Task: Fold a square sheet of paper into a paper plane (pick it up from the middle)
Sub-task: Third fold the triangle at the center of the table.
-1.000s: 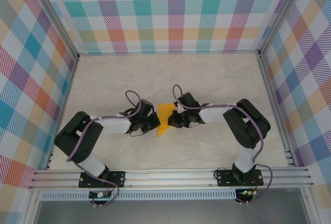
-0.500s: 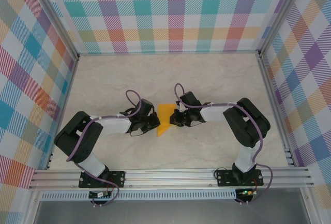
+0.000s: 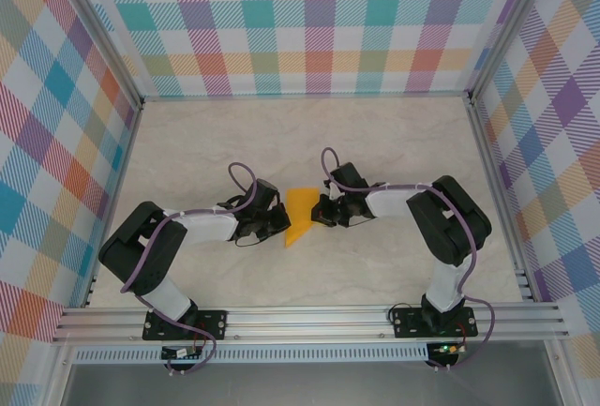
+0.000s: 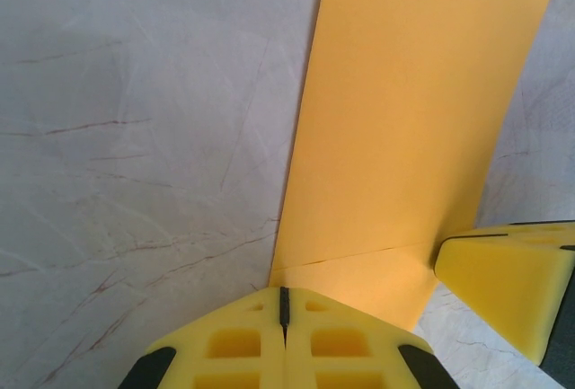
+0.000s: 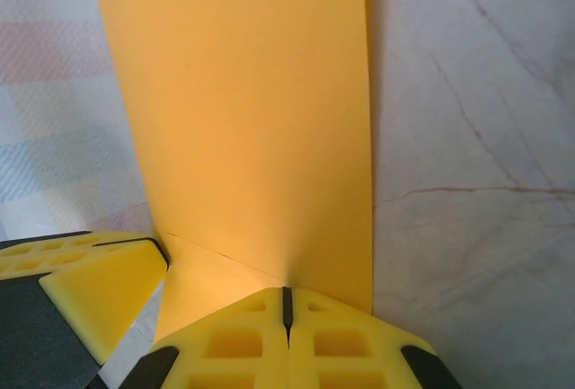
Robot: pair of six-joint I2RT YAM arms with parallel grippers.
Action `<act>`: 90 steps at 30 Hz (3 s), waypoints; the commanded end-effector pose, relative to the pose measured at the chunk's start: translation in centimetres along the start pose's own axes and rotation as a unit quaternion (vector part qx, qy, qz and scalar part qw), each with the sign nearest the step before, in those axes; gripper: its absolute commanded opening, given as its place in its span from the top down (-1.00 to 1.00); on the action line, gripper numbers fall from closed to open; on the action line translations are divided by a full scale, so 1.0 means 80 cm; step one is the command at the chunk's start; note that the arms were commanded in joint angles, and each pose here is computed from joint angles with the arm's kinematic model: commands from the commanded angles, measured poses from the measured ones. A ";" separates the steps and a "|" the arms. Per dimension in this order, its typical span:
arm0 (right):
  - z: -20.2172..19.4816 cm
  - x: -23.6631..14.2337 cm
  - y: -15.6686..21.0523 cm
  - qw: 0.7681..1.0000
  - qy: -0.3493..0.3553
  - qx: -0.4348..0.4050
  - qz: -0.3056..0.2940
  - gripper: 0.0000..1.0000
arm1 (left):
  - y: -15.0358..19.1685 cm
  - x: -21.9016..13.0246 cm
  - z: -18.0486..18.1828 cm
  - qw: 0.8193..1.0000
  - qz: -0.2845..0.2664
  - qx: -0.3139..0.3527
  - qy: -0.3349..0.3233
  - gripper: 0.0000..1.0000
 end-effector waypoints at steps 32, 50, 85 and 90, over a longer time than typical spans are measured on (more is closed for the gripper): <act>0.068 0.002 0.059 0.993 -0.097 -0.033 0.052 1.00 | 0.014 0.014 0.041 0.997 0.013 -0.010 -0.075 0.94; 0.052 0.048 0.087 0.992 -0.081 -0.017 0.091 1.00 | 0.012 0.013 0.042 0.997 0.009 -0.013 -0.078 0.95; 0.028 0.058 0.088 0.995 -0.037 -0.001 0.090 1.00 | 0.005 -0.020 -0.008 1.000 -0.004 0.006 0.023 0.80; 0.028 0.058 0.088 0.995 -0.035 0.000 0.089 1.00 | 0.006 -0.022 -0.003 1.000 -0.008 0.001 0.020 0.82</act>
Point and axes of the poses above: each hand's point on the last joint's axis, 136 mm out from that joint toward the fingers, its own x axis out along the fingers, its own z axis along the line the jaws close on, y = z × x, the point moved 4 cm from there along -x, back along the fingers, and after that the axes turned 2 degrees about -x, right-handed, at the moved point
